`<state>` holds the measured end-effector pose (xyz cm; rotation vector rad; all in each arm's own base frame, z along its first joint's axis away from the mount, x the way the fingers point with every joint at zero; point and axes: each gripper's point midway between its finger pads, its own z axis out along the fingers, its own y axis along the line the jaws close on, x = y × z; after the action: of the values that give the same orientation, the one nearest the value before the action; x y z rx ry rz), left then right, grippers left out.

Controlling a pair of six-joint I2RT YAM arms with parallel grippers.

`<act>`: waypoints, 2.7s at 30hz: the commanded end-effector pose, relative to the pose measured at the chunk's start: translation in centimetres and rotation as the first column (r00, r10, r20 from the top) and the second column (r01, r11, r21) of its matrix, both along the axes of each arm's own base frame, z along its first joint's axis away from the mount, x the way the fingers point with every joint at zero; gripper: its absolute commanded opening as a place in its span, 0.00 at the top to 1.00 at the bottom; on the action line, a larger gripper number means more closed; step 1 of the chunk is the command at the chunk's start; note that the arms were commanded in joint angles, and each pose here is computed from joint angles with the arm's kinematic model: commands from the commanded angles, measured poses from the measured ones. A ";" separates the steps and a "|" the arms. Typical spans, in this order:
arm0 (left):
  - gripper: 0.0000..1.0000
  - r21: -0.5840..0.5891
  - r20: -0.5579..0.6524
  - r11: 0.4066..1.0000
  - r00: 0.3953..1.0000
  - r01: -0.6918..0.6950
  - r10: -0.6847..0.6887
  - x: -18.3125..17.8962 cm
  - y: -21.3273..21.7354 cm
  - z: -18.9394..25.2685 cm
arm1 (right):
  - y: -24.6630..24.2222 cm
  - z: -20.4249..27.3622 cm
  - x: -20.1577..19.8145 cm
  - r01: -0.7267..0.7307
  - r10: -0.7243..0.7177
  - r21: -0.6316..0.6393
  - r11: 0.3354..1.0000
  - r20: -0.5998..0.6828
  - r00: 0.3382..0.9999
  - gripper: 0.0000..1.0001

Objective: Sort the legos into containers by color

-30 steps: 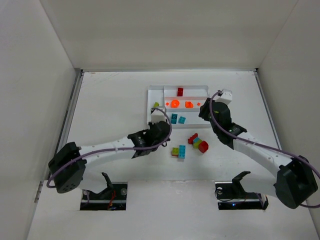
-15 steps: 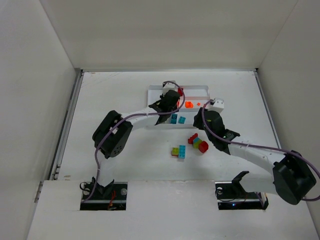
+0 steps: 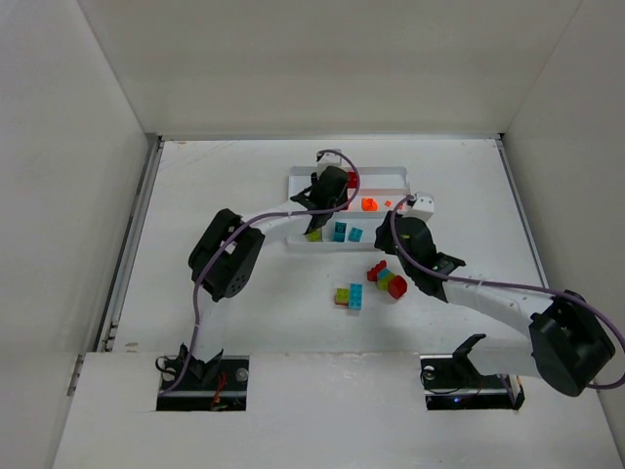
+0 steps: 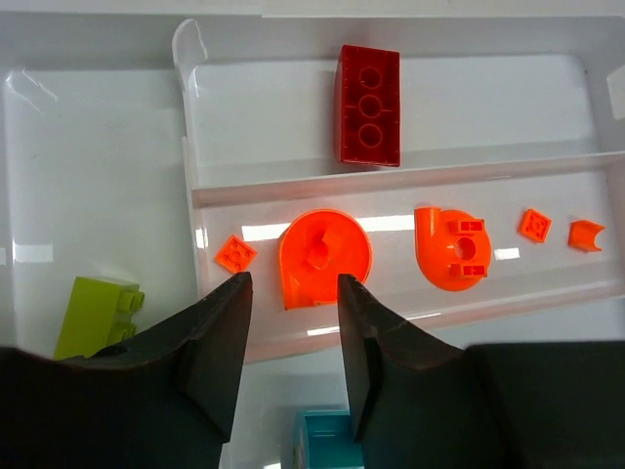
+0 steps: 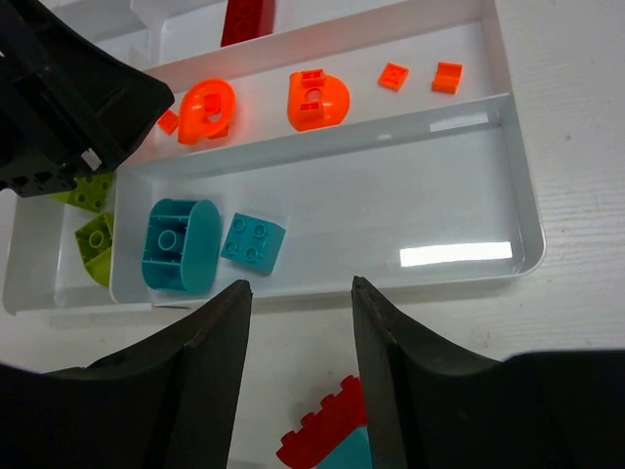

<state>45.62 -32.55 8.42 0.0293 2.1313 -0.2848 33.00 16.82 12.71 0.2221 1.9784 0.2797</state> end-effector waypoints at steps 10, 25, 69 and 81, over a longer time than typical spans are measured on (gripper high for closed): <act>0.65 -0.133 0.115 0.991 0.993 0.024 -0.009 -6.0 2.6 7.7 | 4.7 3.4 -1.5 -0.140 0.140 0.001 0.990 0.086 0.986 0.73; 0.64 -0.172 -0.026 0.985 0.999 0.017 -0.022 -19.2 9.4 3.0 | 8.4 -2.0 -15.5 -0.306 0.284 -0.101 0.947 -0.188 0.940 0.26; 0.31 -0.758 -0.015 0.649 0.991 0.074 -0.130 -24.4 5.6 7.2 | 12.9 1.2 -11.5 -0.334 0.341 0.086 0.939 -0.093 0.935 0.71; 0.41 -0.756 -0.037 0.651 0.987 0.074 -0.154 -23.9 4.5 6.0 | 14.7 2.3 -11.4 -0.374 0.386 0.148 0.916 -0.061 0.921 0.71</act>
<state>21.26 -27.68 12.75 -0.3400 2.0198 -1.1979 20.65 29.55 11.79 -0.1076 2.1670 0.5492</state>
